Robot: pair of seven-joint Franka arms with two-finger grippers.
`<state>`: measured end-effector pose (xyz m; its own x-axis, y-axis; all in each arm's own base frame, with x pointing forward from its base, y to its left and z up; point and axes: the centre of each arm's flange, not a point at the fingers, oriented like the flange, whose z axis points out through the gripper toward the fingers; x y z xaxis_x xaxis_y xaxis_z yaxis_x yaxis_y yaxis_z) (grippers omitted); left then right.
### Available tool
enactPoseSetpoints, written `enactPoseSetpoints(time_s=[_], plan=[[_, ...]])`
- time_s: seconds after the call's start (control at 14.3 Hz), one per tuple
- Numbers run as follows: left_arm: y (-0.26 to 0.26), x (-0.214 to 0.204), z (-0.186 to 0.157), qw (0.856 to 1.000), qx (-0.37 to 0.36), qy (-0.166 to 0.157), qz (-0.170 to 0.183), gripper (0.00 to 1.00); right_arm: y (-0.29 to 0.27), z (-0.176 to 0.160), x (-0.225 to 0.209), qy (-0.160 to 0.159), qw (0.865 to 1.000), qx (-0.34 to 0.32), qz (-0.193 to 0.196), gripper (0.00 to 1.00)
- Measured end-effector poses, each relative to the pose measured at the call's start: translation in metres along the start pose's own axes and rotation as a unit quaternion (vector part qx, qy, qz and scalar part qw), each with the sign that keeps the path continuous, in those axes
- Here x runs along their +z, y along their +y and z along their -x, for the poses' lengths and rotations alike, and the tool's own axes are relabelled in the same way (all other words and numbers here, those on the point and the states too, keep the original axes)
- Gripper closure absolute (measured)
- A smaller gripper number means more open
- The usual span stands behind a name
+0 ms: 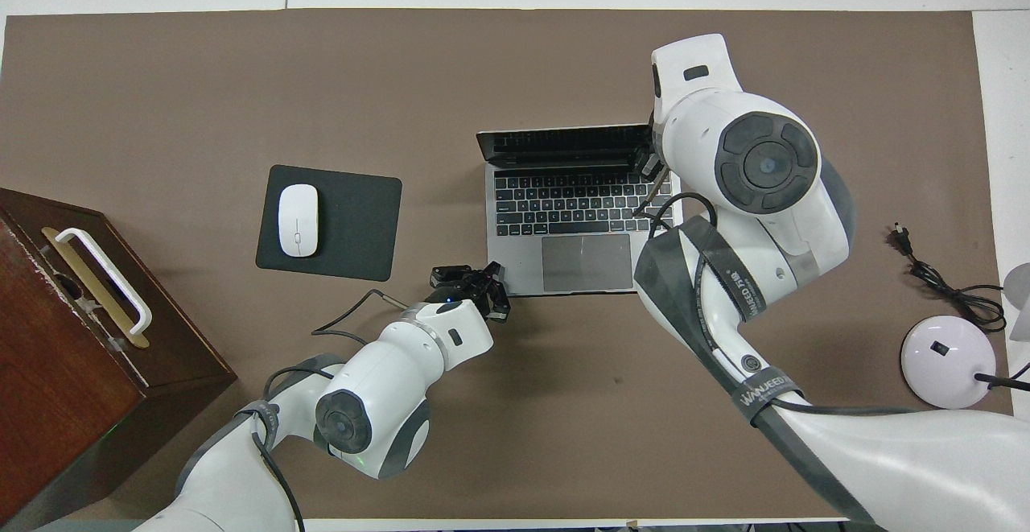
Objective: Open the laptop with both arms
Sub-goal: 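Push the lid fully upright with the right gripper, then withdraw it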
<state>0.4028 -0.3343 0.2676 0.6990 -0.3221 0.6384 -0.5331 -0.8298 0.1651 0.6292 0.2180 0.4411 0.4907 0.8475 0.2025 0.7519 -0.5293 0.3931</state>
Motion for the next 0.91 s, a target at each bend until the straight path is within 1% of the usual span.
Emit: enactPoseSetpoints(time_s=[0.21,0.35,0.63,0.91], plan=[[0.0,0.0,0.0,1.0,0.003,0.0,0.0,0.99,0.002,-0.001,0.001,0.0,1.0,0.001,0.0,0.2],[0.0,0.0,0.0,1.0,0.003,0.0,0.0,0.99,0.001,-0.002,0.0,-0.006,1.0,0.0,-0.003,0.2],[0.0,0.0,0.0,1.0,0.004,0.0,0.0,0.99,-0.004,-0.002,-0.001,-0.031,0.999,-0.003,-0.015,0.2],[0.0,0.0,0.0,1.0,0.004,0.0,0.0,0.99,-0.004,-0.003,-0.011,-0.044,0.999,-0.004,-0.019,0.2]])
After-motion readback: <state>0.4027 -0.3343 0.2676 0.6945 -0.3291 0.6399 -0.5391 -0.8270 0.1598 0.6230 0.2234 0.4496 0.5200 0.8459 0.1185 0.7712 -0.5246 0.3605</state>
